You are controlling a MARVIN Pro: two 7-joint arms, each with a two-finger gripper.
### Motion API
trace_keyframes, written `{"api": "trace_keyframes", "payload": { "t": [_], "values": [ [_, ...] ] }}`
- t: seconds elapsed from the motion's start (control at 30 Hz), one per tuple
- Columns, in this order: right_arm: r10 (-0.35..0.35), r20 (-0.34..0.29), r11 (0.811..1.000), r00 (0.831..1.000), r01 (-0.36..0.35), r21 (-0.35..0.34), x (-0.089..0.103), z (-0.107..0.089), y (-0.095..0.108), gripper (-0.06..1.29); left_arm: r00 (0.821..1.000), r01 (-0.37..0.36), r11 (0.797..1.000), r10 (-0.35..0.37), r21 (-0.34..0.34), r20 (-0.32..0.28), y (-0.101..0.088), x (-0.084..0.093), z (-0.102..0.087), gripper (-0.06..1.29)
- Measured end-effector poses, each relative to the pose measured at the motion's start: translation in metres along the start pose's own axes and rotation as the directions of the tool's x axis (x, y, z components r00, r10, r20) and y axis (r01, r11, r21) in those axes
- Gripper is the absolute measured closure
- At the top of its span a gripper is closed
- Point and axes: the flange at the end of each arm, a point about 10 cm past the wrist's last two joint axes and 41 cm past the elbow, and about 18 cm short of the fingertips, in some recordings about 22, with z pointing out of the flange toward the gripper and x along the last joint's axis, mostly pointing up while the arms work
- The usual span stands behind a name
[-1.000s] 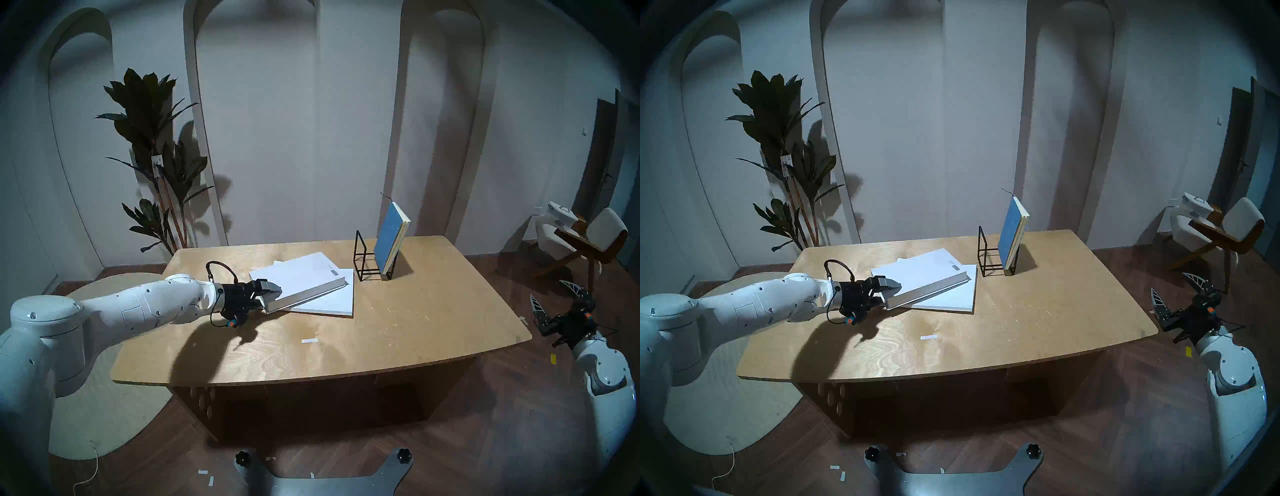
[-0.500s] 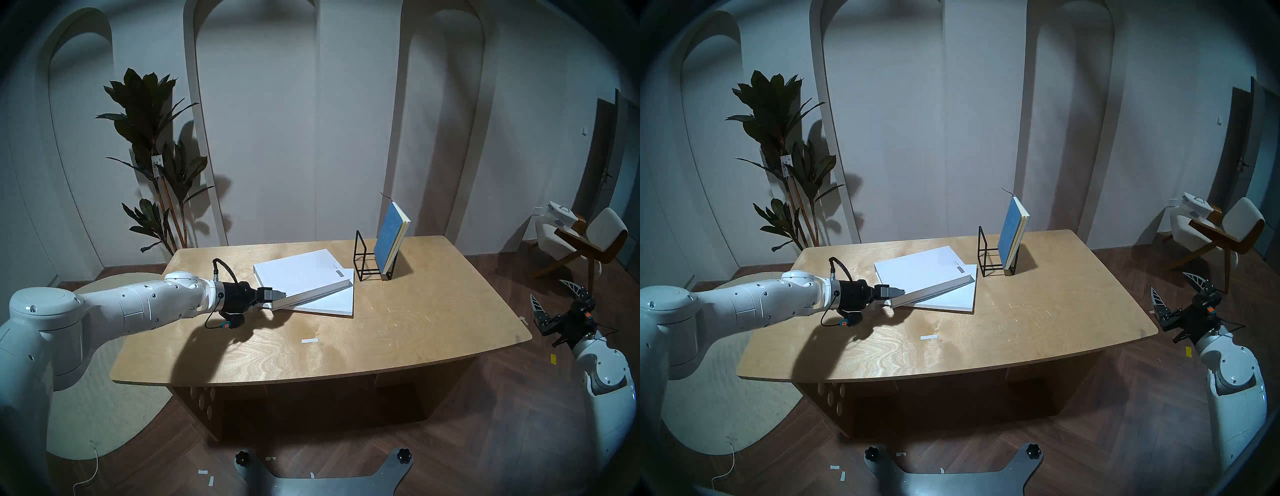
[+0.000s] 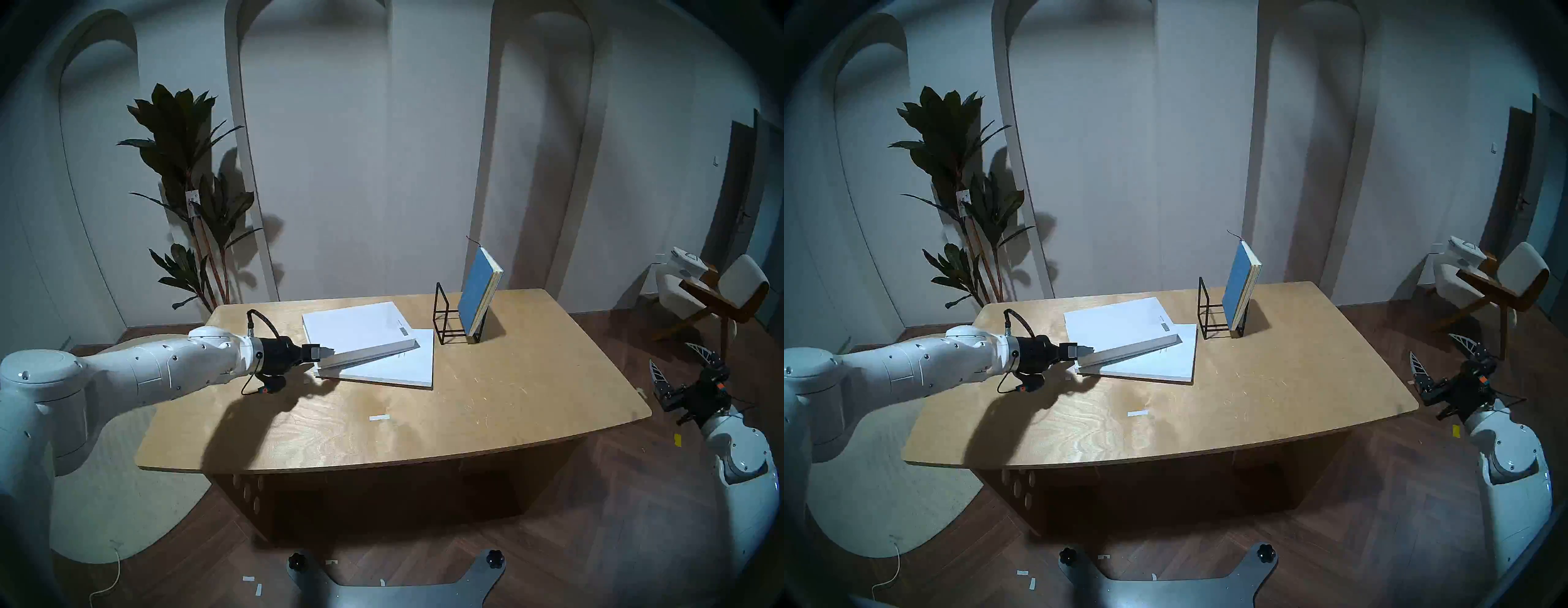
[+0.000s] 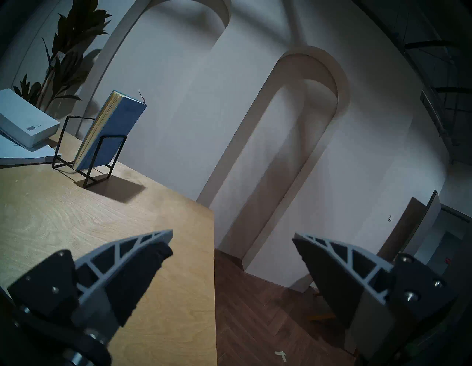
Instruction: Stack the books into one stack
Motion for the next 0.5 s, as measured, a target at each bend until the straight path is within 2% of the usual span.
{"api": "trace_keyframes", "payload": {
  "t": [0.1, 0.27, 0.33, 0.5],
  "values": [
    [0.0, 0.0, 1.0, 1.0, 0.0, 0.0, 0.0, 0.0, 0.0, -0.04, 1.0, 0.02, 0.999, -0.02, 0.032, 0.003, -0.009, -0.002, -0.002, 0.02],
    [0.0, 0.0, 1.0, 1.0, 0.0, 0.0, 0.0, 0.0, 0.0, -0.04, 0.994, 0.099, 0.991, -0.094, 0.087, -0.059, -0.027, 0.009, -0.003, 0.02],
    [0.0, 0.0, 1.0, 1.0, 0.0, 0.0, 0.0, 0.0, 0.0, -0.04, 0.99, 0.124, 0.989, -0.117, 0.082, -0.082, -0.03, 0.014, -0.004, 0.02],
    [0.0, 0.0, 1.0, 1.0, 0.0, 0.0, 0.0, 0.0, 0.0, -0.04, 0.967, 0.223, 0.974, -0.217, 0.031, -0.133, -0.035, 0.029, -0.012, 0.02]
  ]
}}
